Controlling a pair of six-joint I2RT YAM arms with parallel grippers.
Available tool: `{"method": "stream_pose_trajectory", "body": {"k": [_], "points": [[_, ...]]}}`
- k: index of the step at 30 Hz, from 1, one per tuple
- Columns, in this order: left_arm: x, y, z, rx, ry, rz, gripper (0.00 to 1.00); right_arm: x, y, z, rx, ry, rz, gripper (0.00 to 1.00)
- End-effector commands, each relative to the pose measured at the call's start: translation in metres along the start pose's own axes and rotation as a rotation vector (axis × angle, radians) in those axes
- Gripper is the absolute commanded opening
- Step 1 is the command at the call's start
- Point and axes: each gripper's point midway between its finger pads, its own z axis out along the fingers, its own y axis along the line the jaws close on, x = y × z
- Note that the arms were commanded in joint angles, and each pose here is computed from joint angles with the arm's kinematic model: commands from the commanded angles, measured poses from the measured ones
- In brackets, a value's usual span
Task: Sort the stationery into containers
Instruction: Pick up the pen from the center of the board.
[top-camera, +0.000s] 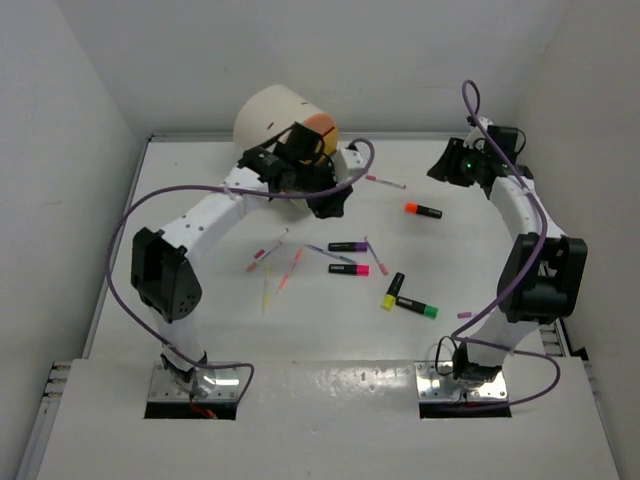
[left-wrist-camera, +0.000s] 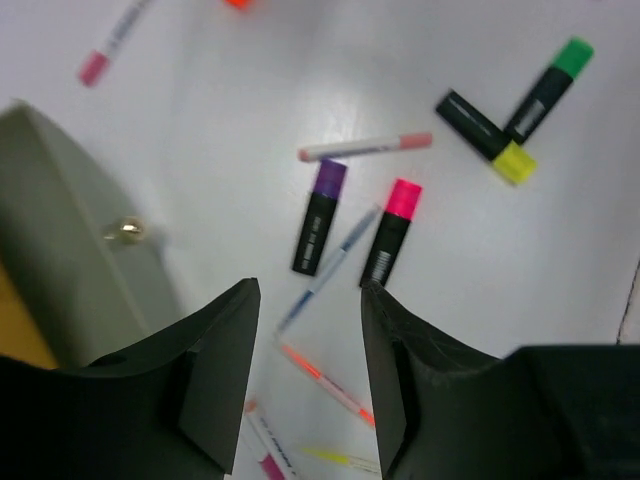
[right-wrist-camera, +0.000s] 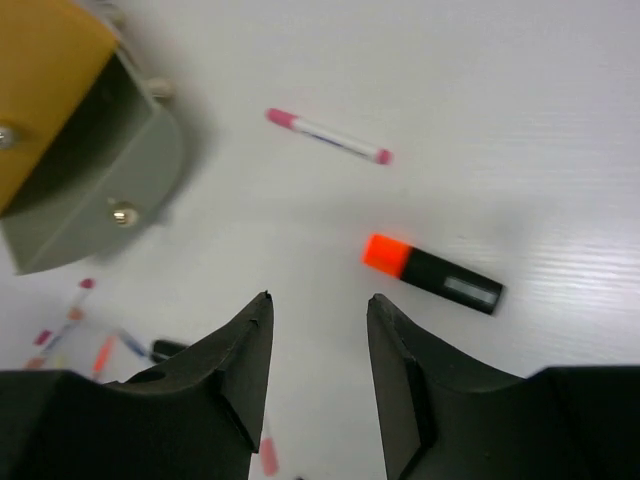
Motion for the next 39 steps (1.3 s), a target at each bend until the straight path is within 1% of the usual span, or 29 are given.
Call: {"method": "stream_pose_trajectory", "body": {"k": [1, 3, 4, 5, 6, 7, 9, 10, 12, 15, 17, 20, 24, 27, 30, 31, 35, 38, 39], "points": [[0.019, -0.022, 0.03, 0.064, 0.081, 0.04, 0.51, 0.006, -0.021, -0.022, 0.076, 0.035, -0.121, 0.42], [0.02, -0.024, 0.045, 0.064, 0.105, 0.052, 0.5, 0.009, -0.029, -0.024, 0.109, 0.055, -0.184, 0.42], [0.033, -0.024, 0.062, 0.081, 0.144, 0.036, 0.5, 0.016, -0.033, -0.024, 0.126, 0.083, -0.193, 0.43], [0.027, -0.024, 0.068, 0.083, 0.141, 0.051, 0.49, 0.017, -0.039, -0.023, 0.138, 0.101, -0.219, 0.43], [0.028, -0.023, 0.075, 0.088, 0.151, 0.052, 0.49, 0.02, -0.043, -0.022, 0.157, 0.115, -0.225, 0.45], [0.045, -0.025, 0.091, 0.117, 0.199, 0.048, 0.49, 0.022, -0.046, -0.023, 0.17, 0.127, -0.227, 0.46], [0.042, -0.027, 0.103, 0.129, 0.211, 0.076, 0.49, 0.023, -0.05, -0.024, 0.182, 0.129, -0.238, 0.49], [0.057, -0.028, 0.117, 0.145, 0.251, 0.076, 0.5, 0.024, -0.051, -0.024, 0.182, 0.128, -0.237, 0.52], [0.071, -0.027, 0.131, 0.141, 0.289, 0.083, 0.5, 0.024, -0.053, -0.026, 0.19, 0.134, -0.234, 0.53], [0.085, -0.021, 0.149, 0.108, 0.309, 0.082, 0.51, 0.024, -0.058, -0.028, 0.199, 0.139, -0.217, 0.55], [0.093, -0.014, 0.155, 0.085, 0.316, 0.064, 0.51, 0.024, -0.061, -0.031, 0.205, 0.137, -0.197, 0.54], [0.104, -0.012, 0.165, 0.082, 0.34, 0.08, 0.51, 0.028, -0.062, -0.033, 0.203, 0.142, -0.188, 0.54], [0.124, -0.016, 0.175, 0.112, 0.381, 0.087, 0.51, 0.03, -0.063, -0.035, 0.204, 0.155, -0.194, 0.54], [0.131, -0.015, 0.18, 0.118, 0.39, 0.078, 0.51, 0.03, -0.065, -0.032, 0.206, 0.158, -0.2, 0.54], [0.137, -0.012, 0.183, 0.115, 0.398, 0.073, 0.43, 0.028, -0.068, -0.029, 0.212, 0.163, -0.207, 0.54], [0.136, -0.012, 0.183, 0.11, 0.396, 0.072, 0.38, 0.026, -0.069, -0.028, 0.212, 0.162, -0.209, 0.54], [0.138, -0.014, 0.185, 0.119, 0.4, 0.074, 0.36, 0.019, -0.069, -0.022, 0.211, 0.155, -0.208, 0.54], [0.139, -0.014, 0.185, 0.123, 0.399, 0.071, 0.32, 0.021, -0.072, -0.015, 0.208, 0.164, -0.227, 0.54], [0.138, -0.013, 0.184, 0.123, 0.396, 0.069, 0.26, 0.022, -0.072, -0.012, 0.206, 0.168, -0.231, 0.54]]}}
